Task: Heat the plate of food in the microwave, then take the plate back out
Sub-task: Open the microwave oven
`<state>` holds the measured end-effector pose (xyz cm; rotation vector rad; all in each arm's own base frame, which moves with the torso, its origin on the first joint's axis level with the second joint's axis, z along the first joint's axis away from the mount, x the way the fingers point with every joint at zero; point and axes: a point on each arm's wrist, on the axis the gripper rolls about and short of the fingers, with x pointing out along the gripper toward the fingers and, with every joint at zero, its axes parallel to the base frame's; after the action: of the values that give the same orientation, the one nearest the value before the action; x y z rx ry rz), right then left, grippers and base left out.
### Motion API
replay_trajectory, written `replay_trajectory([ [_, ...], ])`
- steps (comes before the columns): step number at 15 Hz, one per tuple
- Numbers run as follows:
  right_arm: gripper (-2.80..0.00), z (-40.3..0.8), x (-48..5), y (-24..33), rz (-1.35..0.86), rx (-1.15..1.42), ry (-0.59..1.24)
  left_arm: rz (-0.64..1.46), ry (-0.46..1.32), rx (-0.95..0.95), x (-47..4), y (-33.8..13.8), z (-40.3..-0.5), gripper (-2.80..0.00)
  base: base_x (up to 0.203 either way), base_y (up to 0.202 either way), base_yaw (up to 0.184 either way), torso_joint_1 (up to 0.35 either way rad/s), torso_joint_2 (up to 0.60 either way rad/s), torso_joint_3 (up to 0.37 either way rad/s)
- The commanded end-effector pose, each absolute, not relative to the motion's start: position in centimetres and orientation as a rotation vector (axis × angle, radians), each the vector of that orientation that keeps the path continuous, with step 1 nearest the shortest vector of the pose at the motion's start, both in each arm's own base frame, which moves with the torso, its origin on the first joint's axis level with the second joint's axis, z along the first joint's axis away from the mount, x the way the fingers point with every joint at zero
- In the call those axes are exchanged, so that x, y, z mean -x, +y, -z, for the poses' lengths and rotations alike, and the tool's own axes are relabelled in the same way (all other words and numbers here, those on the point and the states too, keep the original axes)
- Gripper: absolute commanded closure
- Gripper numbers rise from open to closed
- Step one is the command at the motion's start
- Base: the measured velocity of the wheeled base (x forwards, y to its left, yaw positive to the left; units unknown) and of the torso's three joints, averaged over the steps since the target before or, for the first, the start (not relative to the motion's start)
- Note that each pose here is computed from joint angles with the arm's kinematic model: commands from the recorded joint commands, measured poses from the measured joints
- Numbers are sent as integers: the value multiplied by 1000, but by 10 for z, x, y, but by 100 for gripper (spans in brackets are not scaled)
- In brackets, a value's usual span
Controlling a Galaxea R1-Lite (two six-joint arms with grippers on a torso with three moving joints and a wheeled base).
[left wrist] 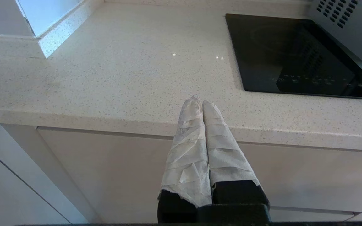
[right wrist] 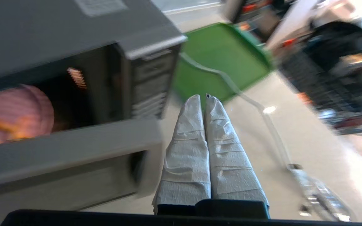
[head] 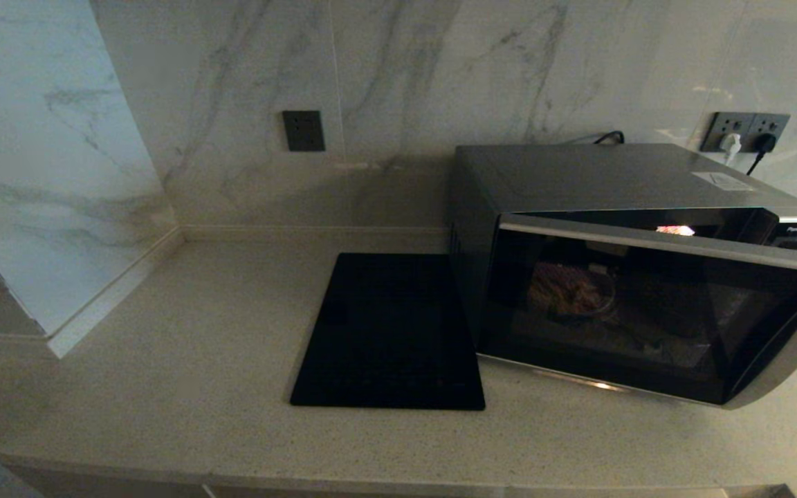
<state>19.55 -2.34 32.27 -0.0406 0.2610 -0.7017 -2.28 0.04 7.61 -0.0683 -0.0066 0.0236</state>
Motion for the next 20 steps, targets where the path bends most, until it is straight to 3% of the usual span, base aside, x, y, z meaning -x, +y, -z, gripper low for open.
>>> replay_trajectory([
  [1, 0, -342, -193, -25, 658, -38, 279, -25, -6, 69, 23, 0, -76, 0, 0, 0, 0, 0, 0, 0],
  [6, 0, -343, -202, -20, 479, -409, 548, -23, -8, 69, 23, 0, -76, 0, 0, 0, 0, 0, 0, 0],
  [20, 0, -331, -290, -28, 527, -511, 571, -25, -8, 69, 23, 0, -76, 0, 0, 0, 0, 0, 0, 0],
])
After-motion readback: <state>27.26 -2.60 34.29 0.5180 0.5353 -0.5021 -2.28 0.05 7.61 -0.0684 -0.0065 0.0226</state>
